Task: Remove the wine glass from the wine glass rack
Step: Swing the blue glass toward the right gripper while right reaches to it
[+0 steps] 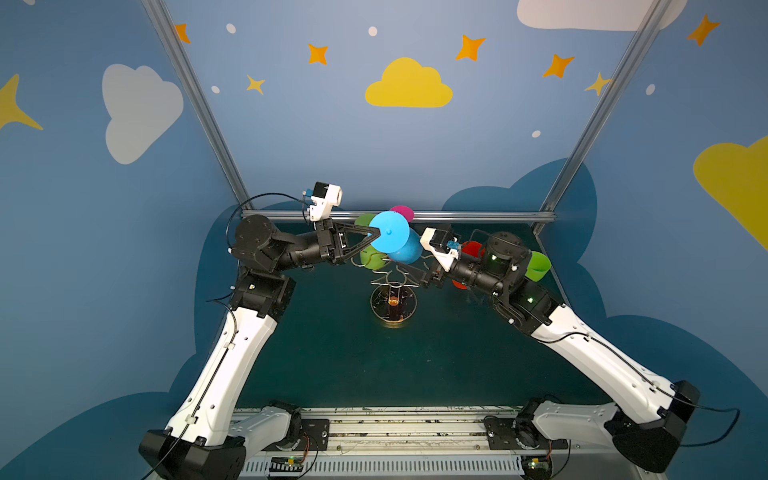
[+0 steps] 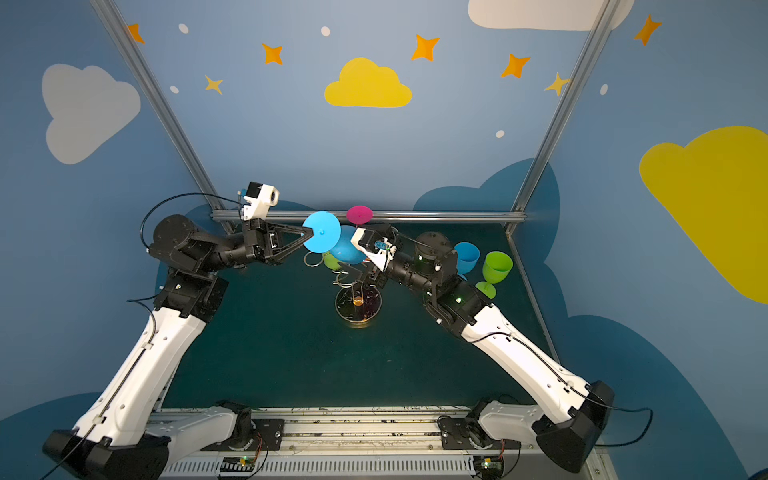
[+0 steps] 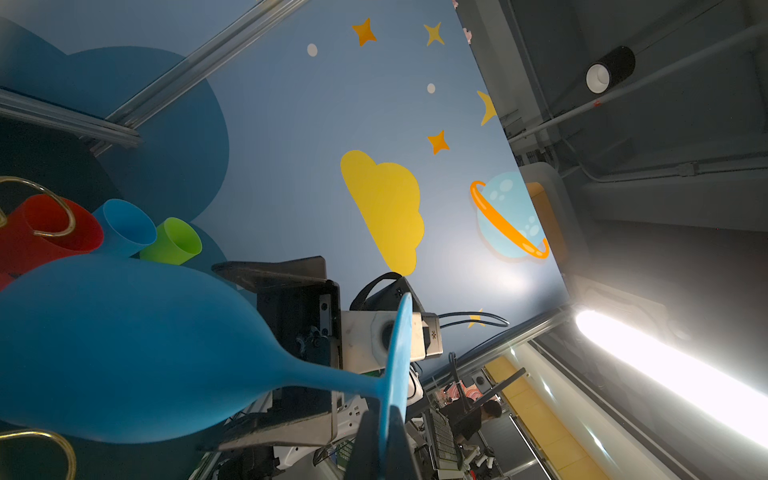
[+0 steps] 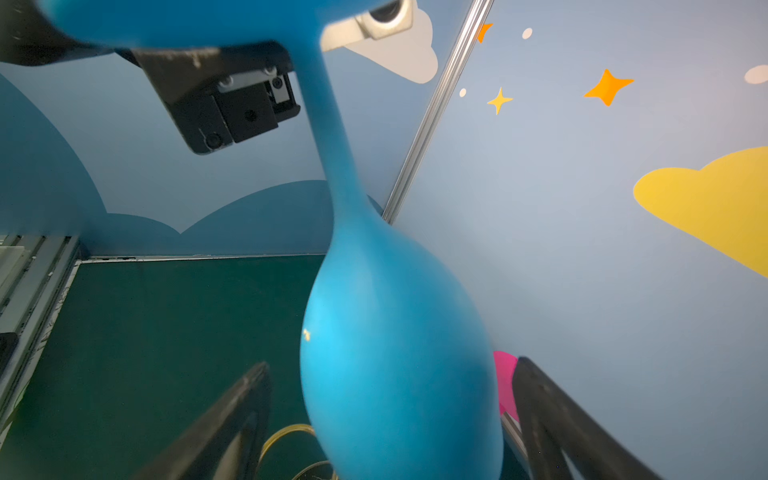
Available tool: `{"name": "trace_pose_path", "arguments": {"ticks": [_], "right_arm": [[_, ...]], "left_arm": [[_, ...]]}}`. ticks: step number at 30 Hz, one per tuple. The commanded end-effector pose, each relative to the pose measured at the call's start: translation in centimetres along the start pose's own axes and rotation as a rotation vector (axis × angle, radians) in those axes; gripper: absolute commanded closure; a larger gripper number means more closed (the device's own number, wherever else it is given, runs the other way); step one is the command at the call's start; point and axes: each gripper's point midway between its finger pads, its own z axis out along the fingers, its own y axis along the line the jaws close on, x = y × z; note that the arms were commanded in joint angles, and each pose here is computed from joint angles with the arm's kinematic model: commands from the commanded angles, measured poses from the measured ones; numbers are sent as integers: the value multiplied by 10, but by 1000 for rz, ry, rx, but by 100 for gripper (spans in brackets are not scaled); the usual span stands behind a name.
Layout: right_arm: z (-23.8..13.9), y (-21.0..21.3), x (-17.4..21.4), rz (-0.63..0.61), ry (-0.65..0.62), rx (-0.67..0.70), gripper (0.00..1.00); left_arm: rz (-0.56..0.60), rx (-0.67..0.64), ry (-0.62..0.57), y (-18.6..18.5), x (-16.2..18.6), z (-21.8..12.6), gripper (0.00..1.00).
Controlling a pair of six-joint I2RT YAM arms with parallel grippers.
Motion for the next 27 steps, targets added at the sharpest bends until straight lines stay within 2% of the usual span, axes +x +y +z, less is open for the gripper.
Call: {"name": "trace_pose_path", "arguments": {"ticks": [1,10,19,24,27], "right_arm": [[3,-7,-19,10,-59,14,11],[18,-7,-12,39,-42,1,12],[19,-7,-5,57,-16,1,20],[19,-7,4,69,16,13,13],[20,-7,7,74,21,17,13]], "left_arm": [[34,11,-4,-6,2,0,97],[8,11,-7,-1,6,3,97],[7,33,-4,-5,5,5,97],[22,41,-3,-10,3,5,97],[24,42,-4,-10,2,6,97]]}}
